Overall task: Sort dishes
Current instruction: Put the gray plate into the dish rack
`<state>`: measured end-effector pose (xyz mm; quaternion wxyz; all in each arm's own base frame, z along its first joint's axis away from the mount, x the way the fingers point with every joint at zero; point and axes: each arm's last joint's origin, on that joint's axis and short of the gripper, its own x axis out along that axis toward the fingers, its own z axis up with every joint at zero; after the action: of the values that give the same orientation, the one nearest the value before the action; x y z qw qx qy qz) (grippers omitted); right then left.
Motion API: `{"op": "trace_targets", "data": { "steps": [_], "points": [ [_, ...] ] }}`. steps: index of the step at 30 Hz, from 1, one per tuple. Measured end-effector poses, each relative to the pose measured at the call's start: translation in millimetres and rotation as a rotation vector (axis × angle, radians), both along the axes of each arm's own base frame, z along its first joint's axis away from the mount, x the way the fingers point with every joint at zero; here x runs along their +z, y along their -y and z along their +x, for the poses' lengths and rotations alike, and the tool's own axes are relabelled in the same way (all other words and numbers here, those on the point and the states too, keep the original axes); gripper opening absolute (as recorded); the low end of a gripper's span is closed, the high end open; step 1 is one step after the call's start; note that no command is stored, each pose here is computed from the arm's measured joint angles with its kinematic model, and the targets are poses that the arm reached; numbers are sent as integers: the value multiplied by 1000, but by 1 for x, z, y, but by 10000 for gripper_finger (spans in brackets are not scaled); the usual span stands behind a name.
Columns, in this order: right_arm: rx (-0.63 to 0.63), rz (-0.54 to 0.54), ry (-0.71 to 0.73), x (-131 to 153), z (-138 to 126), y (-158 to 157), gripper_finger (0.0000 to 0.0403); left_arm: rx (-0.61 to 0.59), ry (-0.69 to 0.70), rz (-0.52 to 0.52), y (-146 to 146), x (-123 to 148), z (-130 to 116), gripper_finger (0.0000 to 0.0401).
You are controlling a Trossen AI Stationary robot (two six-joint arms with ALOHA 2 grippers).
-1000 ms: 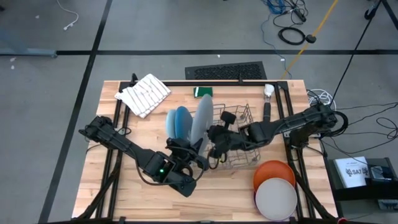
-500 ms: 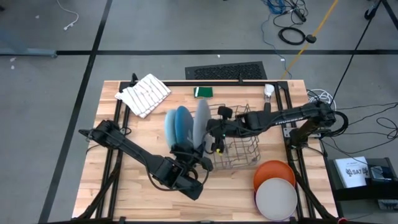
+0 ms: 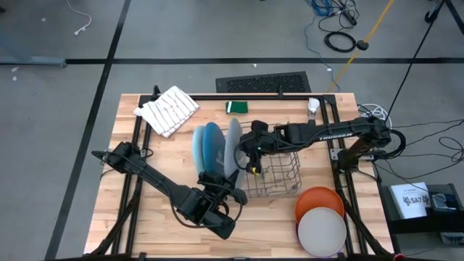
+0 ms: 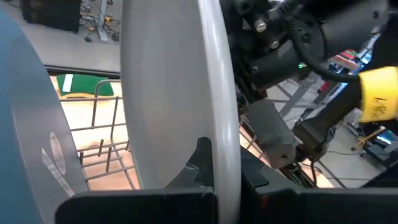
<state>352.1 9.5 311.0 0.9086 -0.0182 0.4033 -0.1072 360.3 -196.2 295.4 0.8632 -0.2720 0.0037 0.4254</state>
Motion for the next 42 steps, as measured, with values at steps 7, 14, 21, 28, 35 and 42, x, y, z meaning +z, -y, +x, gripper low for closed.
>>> {"op": "trace_targets", "data": {
  "steps": [7,14,21,28,35,42],
  "points": [
    [84,-3,52,5,4,-1,0,-15,-20,35,5,10,-6,9],
    [106,40,56,5,5,6,0,-16,-18,40,7,10,-7,9],
    [80,58,50,0,8,11,0,-16,-20,43,7,10,-7,11],
    [38,71,88,2,11,18,0,-13,-11,54,8,11,-8,17],
    [26,68,97,2,12,23,0,-13,-10,60,9,11,-9,19],
    [22,62,95,2,12,23,0,-18,-13,50,9,12,-8,20]
  ]
}}
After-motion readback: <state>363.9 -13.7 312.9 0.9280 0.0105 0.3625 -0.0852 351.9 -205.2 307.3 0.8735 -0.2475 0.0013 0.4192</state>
